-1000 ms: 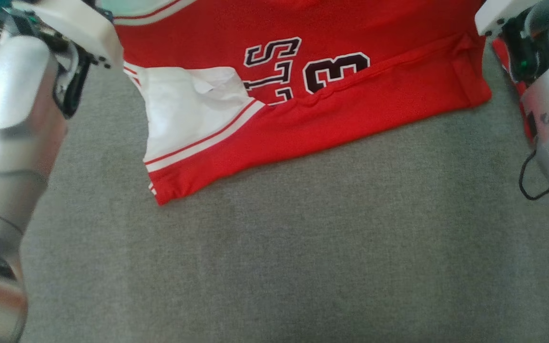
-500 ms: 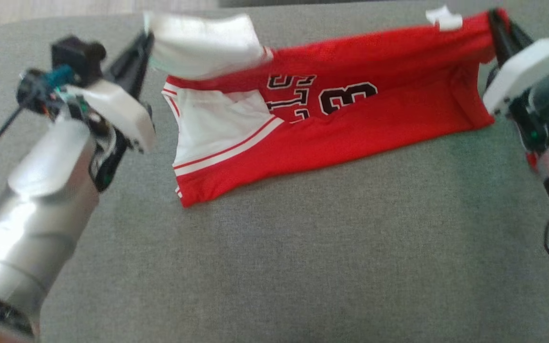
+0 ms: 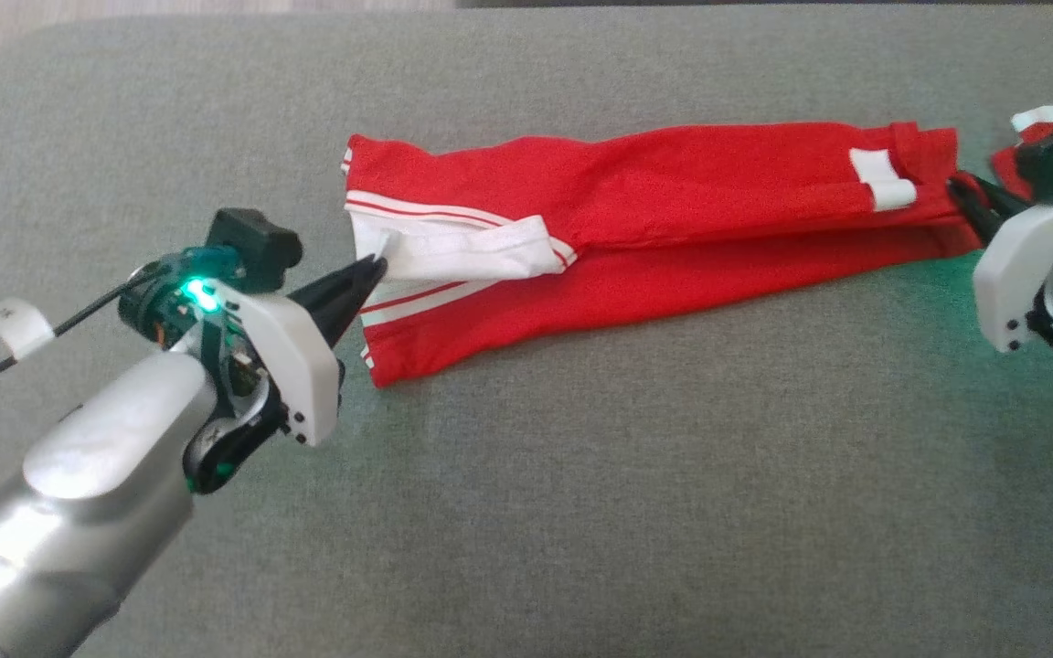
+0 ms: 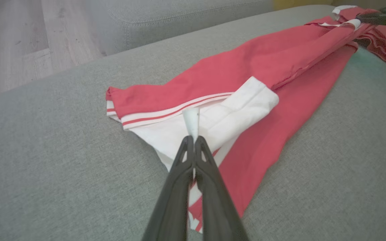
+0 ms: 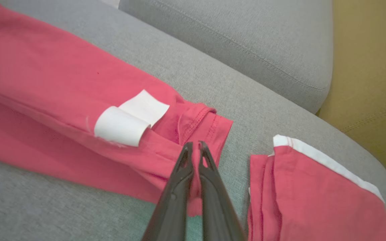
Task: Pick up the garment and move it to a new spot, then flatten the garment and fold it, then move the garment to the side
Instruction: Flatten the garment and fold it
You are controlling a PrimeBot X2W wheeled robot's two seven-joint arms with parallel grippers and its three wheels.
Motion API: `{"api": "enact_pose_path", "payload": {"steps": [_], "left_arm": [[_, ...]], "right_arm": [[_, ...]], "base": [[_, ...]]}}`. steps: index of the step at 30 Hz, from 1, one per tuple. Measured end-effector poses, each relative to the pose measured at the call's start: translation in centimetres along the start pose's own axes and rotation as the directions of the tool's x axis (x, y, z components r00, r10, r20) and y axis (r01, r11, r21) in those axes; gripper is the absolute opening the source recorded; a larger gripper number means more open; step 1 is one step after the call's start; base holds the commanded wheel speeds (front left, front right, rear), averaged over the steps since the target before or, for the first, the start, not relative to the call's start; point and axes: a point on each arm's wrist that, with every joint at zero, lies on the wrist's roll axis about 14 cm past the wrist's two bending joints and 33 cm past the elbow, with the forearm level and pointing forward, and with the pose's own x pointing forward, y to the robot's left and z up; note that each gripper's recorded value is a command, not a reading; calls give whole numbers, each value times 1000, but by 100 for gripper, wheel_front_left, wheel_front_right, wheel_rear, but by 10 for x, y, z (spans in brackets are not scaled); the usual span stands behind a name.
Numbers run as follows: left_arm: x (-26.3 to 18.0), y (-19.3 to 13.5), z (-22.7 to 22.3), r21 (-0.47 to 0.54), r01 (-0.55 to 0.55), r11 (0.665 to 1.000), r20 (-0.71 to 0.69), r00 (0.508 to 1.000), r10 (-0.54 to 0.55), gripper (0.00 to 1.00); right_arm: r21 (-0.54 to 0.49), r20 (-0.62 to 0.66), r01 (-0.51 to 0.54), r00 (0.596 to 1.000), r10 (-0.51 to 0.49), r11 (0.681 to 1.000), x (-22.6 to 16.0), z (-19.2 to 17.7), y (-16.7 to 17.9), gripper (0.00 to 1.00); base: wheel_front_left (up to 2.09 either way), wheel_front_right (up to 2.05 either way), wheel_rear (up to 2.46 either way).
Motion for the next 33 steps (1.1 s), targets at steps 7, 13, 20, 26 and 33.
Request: {"api": "enact_pose_path", "payload": {"steps": [7, 13, 20, 26, 33], "left_arm": [[0, -10, -8, -12, 39, 999, -49, 998, -39, 0], [-8, -11, -2, -27, 40, 999, -52, 998, -41, 0], [-16, -18, -3, -16, 59, 998, -85, 995, -60, 0], [-10, -20, -23, 18, 54, 998, -134, 990, -52, 0], [-2, -9, -19, 51, -1, 999, -86, 996, 6, 100]], "right_arm": [[-41, -71, 35, 997, -38, 999, 11, -11, -21, 0], [-77, -113, 32, 993, -41, 997, 7, -23, -21, 0], [-61, -131, 41, 990, -49, 997, 1, -28, -23, 0], [-21, -142, 39, 989, -42, 999, 8, -34, -21, 0], [150, -50, 66, 997, -59, 987, 8, -15, -22, 100]], "base": [[0, 0, 0], [0, 0, 0], [0, 0, 0], [0, 0, 0], [0, 0, 0]]}}
